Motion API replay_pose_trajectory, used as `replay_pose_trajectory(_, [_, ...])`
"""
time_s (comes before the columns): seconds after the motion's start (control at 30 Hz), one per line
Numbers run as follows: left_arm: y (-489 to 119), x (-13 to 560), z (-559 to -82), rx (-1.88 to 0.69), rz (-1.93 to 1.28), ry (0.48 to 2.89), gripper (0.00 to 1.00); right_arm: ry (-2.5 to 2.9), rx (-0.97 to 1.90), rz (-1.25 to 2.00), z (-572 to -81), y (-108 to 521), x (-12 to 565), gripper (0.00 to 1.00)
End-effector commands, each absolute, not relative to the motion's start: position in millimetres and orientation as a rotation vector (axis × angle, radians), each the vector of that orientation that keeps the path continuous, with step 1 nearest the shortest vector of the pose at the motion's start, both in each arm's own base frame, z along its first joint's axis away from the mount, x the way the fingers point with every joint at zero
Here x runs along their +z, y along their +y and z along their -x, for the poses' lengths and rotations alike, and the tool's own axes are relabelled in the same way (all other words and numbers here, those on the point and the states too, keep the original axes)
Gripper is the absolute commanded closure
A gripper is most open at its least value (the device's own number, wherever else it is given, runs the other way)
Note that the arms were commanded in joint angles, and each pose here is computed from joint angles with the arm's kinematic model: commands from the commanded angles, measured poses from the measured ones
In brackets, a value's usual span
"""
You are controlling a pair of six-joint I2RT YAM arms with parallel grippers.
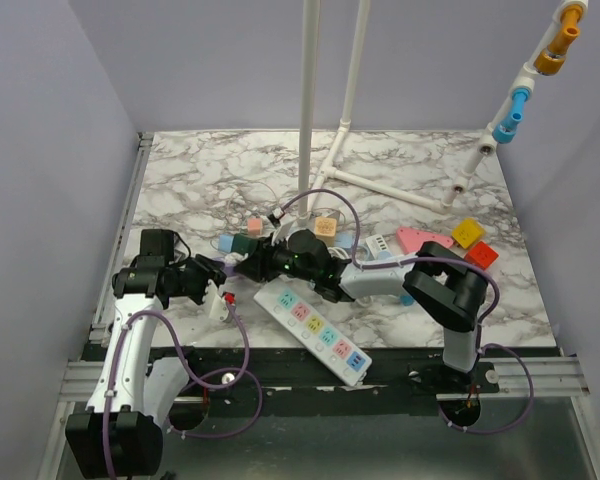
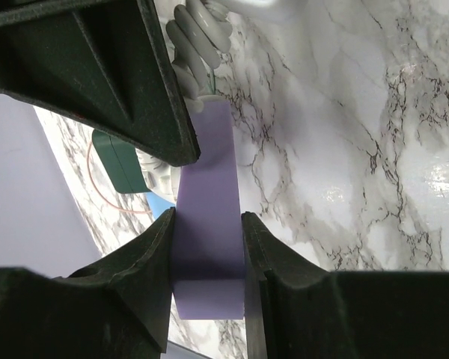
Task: Pull the plug off the socket
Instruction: Remove the plug from the socket.
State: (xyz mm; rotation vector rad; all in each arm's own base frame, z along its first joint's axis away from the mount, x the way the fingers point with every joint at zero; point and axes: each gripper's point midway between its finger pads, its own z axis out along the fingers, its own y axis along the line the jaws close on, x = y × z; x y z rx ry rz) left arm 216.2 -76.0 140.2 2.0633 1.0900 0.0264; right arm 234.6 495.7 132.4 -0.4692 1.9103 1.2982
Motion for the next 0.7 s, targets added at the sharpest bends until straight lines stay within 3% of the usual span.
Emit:
replay_pose_trajectory(0.0, [-76, 132, -205, 0.021, -2.140, 1.030, 1.00, 1.697, 1.425, 0.446, -225, 496, 211, 0.99])
replay_pose_trajectory(0.67, [-71, 107, -164, -0.100, -2.327, 1.031, 1.00, 1.505, 1.316, 0.207, -278, 468, 244, 0.99])
